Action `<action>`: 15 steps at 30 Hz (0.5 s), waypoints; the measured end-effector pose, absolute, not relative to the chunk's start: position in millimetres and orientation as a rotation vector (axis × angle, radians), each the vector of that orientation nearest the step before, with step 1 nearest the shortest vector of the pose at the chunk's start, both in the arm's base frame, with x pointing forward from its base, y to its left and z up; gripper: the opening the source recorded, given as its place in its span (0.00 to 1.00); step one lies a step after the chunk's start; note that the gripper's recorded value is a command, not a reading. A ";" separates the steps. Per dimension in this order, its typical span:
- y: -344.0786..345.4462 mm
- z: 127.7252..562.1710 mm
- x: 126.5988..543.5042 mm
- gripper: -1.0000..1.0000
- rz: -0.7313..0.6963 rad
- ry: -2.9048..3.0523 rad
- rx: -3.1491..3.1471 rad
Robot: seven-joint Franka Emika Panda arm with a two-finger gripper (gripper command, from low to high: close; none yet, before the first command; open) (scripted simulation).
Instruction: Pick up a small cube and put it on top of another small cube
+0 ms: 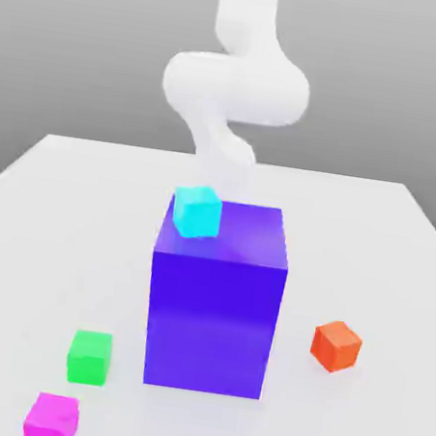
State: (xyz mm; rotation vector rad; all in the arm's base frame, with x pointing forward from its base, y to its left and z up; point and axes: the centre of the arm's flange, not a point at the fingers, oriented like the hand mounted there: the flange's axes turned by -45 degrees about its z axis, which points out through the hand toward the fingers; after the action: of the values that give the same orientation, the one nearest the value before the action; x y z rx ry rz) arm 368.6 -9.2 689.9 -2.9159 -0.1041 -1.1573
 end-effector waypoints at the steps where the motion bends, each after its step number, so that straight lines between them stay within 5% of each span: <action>1: -12.9 680.6 378.0 0.50 -1.130 -0.159 -2.925; 15: -54.7 537.8 474.4 0.50 -0.795 -0.838 -2.923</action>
State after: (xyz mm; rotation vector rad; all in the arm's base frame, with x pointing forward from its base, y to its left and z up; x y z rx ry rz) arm 474.4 -54.7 537.8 -2.9233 -0.8380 -0.7952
